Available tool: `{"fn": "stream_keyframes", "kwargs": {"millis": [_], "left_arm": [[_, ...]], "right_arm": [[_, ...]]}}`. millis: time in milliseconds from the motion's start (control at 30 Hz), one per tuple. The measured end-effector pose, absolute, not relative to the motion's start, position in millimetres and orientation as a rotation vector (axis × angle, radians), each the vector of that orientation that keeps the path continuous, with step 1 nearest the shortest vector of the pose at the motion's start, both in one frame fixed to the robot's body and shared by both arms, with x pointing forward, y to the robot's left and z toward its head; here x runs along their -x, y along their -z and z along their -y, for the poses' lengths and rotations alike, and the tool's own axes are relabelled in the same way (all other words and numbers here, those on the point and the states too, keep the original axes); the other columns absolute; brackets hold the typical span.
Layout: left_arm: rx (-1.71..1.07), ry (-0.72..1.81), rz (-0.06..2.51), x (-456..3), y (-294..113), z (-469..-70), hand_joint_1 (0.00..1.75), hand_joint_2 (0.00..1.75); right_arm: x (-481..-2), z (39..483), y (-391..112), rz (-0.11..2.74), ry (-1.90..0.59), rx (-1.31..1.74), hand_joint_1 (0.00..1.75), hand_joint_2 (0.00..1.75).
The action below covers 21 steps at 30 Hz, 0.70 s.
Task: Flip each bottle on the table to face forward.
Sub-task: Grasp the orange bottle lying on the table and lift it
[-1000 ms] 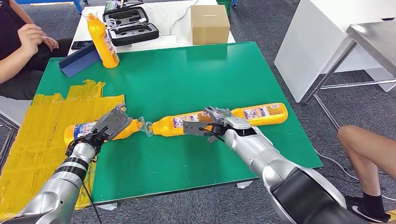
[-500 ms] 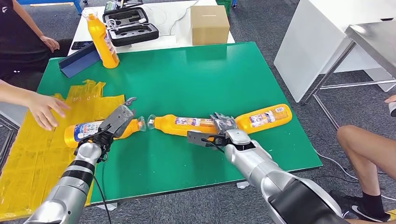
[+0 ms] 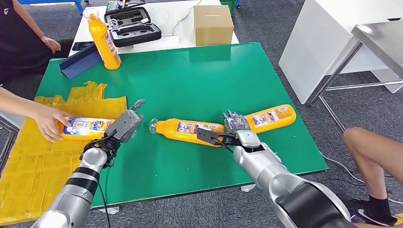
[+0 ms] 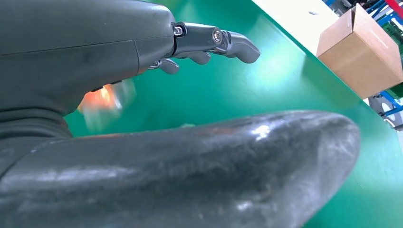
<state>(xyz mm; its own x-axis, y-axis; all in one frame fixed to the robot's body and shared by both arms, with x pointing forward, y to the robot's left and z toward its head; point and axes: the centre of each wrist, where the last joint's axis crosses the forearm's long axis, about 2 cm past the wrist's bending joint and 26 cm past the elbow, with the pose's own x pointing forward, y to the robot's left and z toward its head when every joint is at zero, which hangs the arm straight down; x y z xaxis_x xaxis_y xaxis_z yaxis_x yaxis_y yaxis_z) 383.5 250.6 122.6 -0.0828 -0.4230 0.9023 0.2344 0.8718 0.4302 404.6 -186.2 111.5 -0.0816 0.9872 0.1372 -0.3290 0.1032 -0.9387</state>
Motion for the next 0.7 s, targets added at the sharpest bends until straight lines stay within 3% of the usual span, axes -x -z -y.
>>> {"fn": "stream_keyframes", "kwargs": {"millis": [267,400,467,600,700], "left_arm": [[-0.139,0.527,1.566,-378.6,-119.7,-251.0,0.0,0.0],[-0.136,0.519,1.568,-377.0,-118.8,-251.5,0.0,0.0],[-0.134,0.515,1.568,-375.9,-118.1,-252.0,0.0,0.0],[-0.141,0.507,1.567,-374.6,-116.7,-255.8,0.0,0.0],[-0.148,0.501,1.564,-373.8,-115.3,-258.8,0.0,0.0]], "right_arm": [[-405.7,174.3,-117.6,1.153,-1.32,0.725,0.0,0.0],[-405.3,168.4,-119.2,1.171,-1.357,0.666,0.0,1.75],[-405.0,163.9,-120.6,1.181,-1.382,0.625,0.0,1.75],[-406.0,155.6,-125.5,1.179,-1.436,0.552,0.0,0.0],[-408.7,150.6,-131.6,1.176,-1.459,0.525,0.0,0.0]]}}
